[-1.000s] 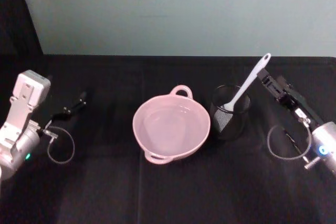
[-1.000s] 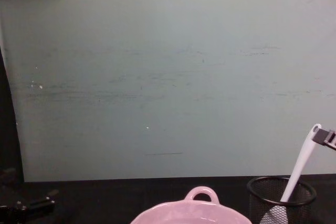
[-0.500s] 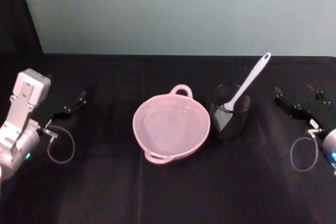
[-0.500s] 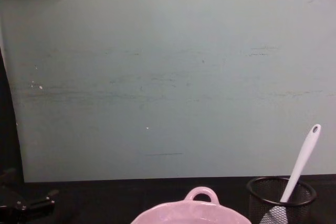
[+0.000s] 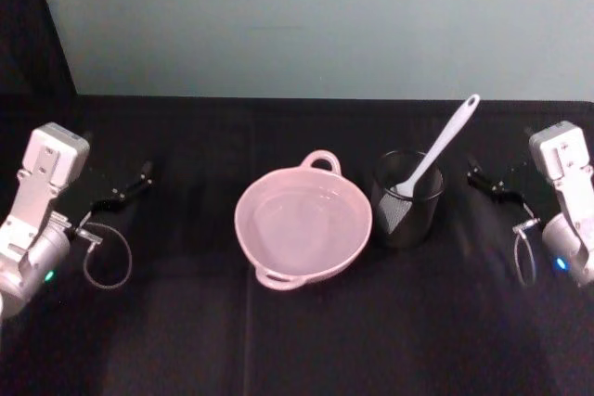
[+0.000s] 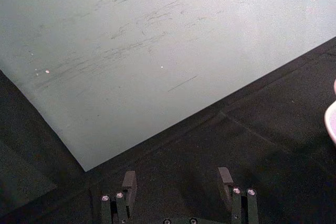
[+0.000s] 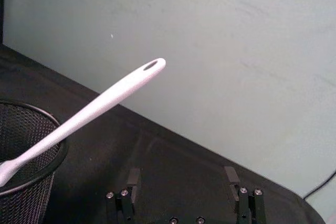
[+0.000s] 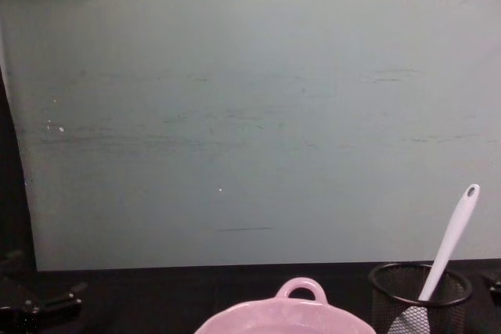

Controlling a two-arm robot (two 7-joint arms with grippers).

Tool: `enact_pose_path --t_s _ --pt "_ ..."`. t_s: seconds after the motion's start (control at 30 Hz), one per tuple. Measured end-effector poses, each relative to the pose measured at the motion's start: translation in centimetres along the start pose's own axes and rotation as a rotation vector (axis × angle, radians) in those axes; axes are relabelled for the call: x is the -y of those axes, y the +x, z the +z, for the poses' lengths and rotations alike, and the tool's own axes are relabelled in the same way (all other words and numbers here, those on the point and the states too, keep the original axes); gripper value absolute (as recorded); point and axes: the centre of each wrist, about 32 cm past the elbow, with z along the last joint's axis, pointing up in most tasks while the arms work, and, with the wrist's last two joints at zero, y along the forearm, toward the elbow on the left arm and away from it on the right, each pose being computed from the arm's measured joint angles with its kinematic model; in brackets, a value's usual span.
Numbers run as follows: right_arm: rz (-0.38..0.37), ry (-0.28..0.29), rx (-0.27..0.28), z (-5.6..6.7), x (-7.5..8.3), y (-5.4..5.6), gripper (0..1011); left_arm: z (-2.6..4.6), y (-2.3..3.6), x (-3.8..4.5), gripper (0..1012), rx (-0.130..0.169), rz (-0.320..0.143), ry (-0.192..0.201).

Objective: Use the one hand to pick up the spoon and stir the clear water in the bowl.

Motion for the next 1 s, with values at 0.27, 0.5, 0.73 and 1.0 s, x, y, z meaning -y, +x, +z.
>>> enact_pose_path --t_s 0.27,0.5,0.73,1.0 --pt "-0.003 0.066 -0.005 -1.24 -0.62 -0.63 1002 0.00 0.00 0.00 1011 0.000 0.000 0.000" --pt "-0.014 0.067 -0.016 -0.98 -0.64 -0.75 1002 0.00 0.00 0.00 1011 0.000 0.000 0.000" --pt "-0.019 0.063 -0.019 -0.92 -0.62 -0.77 1003 0.00 0.00 0.00 1011 0.000 0.000 0.000" --pt "-0.017 0.062 -0.019 -0.93 -0.60 -0.76 1003 0.00 0.00 0.00 1011 0.000 0.000 0.000"
